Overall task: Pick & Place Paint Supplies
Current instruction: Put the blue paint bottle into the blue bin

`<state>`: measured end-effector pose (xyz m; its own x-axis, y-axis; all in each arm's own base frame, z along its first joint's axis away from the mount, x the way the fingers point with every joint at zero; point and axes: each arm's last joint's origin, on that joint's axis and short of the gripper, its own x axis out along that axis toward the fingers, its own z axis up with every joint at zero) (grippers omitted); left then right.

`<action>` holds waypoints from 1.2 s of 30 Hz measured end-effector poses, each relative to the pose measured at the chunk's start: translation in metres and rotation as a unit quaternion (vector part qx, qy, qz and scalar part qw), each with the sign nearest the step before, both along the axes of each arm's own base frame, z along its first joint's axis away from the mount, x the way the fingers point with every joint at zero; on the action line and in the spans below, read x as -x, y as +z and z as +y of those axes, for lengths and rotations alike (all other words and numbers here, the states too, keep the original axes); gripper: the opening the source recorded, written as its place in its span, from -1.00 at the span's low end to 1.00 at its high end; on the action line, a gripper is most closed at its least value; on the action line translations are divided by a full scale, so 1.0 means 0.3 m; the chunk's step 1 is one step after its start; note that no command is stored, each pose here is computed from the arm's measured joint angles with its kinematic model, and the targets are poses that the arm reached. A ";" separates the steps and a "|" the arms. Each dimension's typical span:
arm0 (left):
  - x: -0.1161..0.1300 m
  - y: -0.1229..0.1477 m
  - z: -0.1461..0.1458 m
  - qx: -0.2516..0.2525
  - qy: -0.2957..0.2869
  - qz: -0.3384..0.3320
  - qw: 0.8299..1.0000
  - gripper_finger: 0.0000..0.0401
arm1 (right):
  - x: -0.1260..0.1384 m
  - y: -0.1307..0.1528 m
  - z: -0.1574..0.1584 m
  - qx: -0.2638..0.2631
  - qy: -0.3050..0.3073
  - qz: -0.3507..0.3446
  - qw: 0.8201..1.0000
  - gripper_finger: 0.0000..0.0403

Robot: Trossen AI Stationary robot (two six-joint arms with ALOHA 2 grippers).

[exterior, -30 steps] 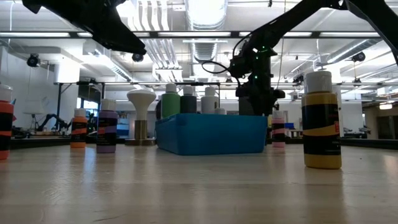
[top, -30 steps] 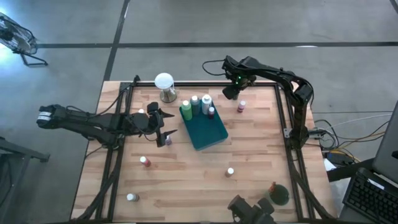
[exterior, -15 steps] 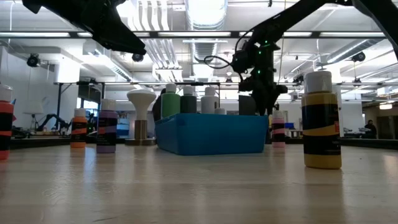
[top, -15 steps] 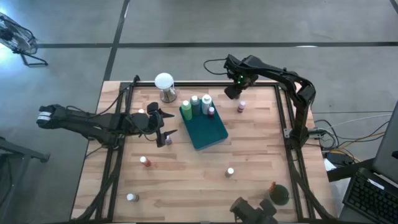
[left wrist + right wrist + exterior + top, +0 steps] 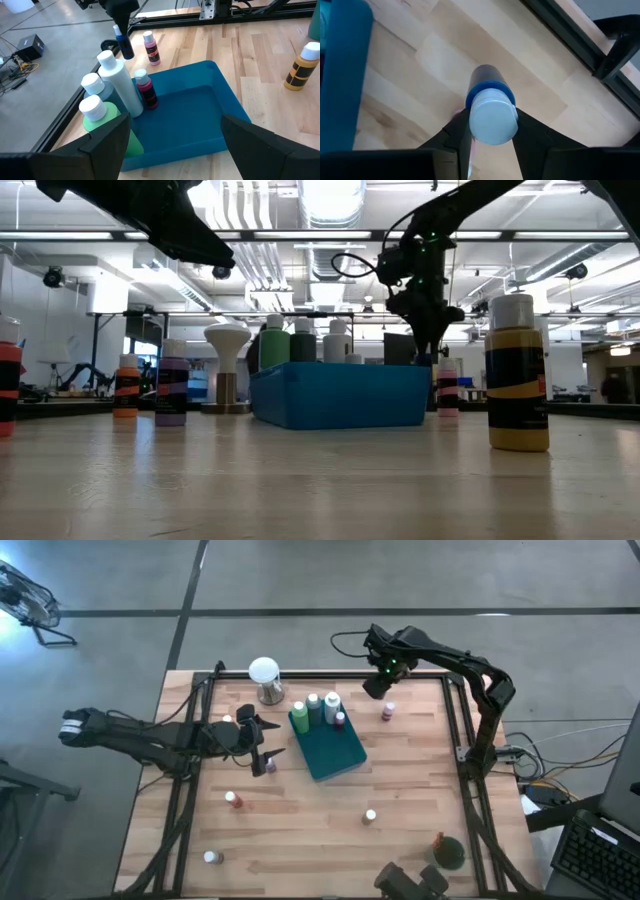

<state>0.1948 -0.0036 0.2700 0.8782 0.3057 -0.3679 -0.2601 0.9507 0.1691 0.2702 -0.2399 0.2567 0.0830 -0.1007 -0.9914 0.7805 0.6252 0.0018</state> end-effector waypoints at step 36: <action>0.001 0.000 0.001 0.002 0.009 -0.002 1.000 0.57 | 0.068 0.372 0.510 0.033 0.115 -0.116 0.986 -0.47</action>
